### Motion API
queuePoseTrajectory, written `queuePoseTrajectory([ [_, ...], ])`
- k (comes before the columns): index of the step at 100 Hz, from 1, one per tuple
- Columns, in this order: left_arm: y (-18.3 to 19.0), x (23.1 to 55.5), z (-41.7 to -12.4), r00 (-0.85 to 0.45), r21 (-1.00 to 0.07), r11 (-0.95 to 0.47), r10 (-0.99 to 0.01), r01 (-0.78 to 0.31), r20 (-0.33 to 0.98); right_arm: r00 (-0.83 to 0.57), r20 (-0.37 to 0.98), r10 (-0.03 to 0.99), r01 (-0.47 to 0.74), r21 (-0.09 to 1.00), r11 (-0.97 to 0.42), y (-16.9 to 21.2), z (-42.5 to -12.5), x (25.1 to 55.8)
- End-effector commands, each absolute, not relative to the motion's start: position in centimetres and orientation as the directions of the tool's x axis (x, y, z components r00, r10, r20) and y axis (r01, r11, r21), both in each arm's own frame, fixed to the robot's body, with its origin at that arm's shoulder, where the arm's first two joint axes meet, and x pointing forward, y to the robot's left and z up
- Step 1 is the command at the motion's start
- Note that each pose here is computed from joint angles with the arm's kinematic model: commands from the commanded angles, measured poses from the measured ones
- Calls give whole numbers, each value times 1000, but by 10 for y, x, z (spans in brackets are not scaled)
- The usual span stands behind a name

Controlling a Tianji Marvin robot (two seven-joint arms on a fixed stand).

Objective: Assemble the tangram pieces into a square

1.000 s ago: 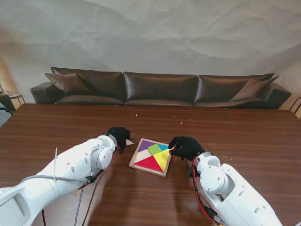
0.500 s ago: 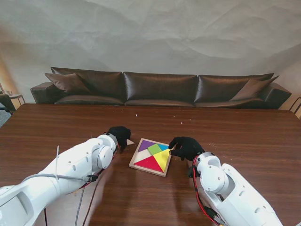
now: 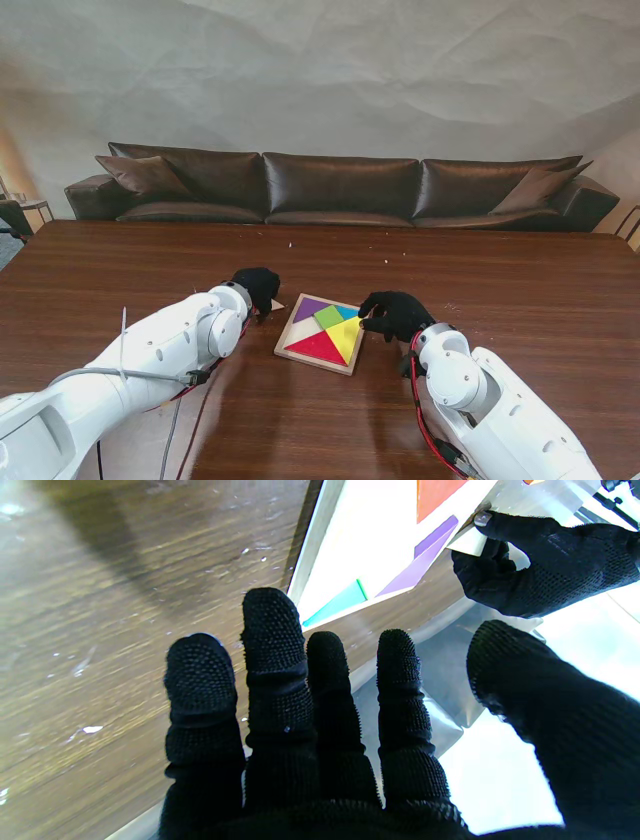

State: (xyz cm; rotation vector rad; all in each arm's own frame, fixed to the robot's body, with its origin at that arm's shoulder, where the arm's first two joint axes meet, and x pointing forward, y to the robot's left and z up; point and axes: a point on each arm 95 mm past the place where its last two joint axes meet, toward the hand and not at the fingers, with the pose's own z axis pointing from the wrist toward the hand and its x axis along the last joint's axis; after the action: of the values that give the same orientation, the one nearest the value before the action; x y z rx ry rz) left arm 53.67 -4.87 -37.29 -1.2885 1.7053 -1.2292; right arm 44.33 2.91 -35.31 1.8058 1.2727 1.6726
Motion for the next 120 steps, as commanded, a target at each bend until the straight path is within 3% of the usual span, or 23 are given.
queuePoseTrajectory([
  [1, -41, 519, -406, -283, -905, 97, -959, -415, 27, -110, 599, 793, 379, 763, -524, 32, -355, 440],
  [120, -39, 520, -415, -266, -905, -39, -950, -424, 165, -100, 612, 785, 388, 750, -535, 30, -356, 438],
])
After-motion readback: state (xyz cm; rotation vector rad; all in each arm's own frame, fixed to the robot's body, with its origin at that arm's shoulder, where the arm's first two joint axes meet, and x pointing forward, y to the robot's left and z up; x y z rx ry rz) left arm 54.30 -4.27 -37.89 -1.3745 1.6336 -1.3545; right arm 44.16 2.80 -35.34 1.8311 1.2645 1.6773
